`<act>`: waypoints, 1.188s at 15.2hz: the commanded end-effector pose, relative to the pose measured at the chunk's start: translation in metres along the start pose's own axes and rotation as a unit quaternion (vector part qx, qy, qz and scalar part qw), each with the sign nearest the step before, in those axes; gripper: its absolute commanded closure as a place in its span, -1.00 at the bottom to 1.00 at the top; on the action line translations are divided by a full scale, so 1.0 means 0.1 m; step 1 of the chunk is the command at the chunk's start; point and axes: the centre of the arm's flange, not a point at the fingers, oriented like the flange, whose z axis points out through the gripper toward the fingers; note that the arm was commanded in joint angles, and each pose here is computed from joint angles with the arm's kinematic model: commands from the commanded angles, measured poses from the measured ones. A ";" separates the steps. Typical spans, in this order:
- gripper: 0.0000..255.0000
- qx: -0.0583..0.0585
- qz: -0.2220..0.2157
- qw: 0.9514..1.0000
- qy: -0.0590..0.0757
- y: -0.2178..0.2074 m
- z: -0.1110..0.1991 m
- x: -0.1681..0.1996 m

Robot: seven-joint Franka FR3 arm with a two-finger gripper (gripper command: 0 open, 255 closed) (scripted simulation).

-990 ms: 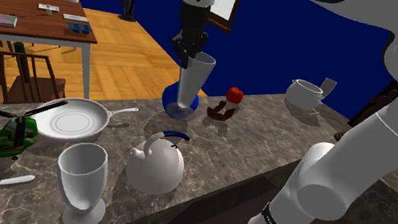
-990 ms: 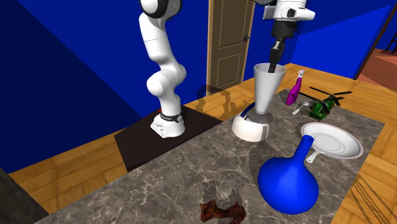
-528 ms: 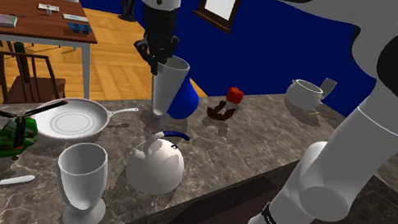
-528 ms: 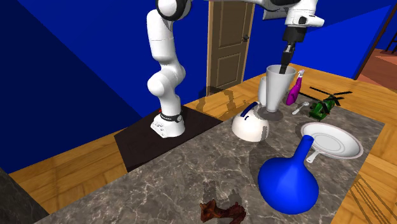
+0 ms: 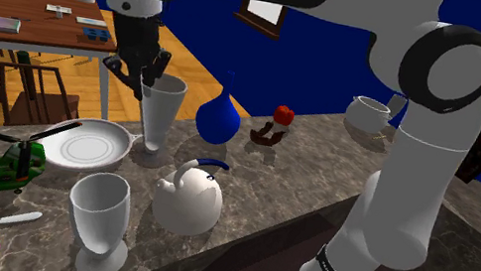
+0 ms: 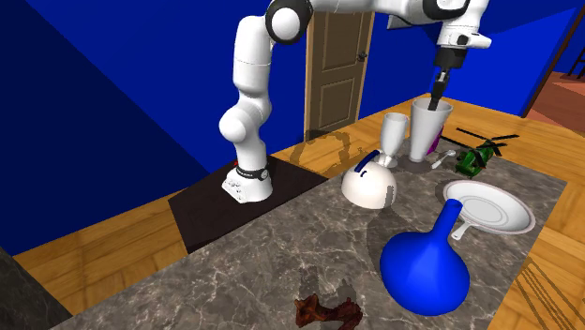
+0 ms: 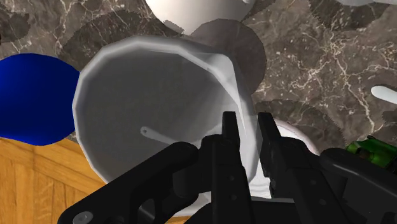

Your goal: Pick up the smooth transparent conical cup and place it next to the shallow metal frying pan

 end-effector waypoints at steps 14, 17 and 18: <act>1.00 0.000 0.001 1.000 0.000 -0.85 0.55 0.24; 1.00 0.000 0.001 1.000 0.000 -0.87 0.70 0.24; 1.00 0.000 0.001 1.000 0.000 -0.88 0.76 0.24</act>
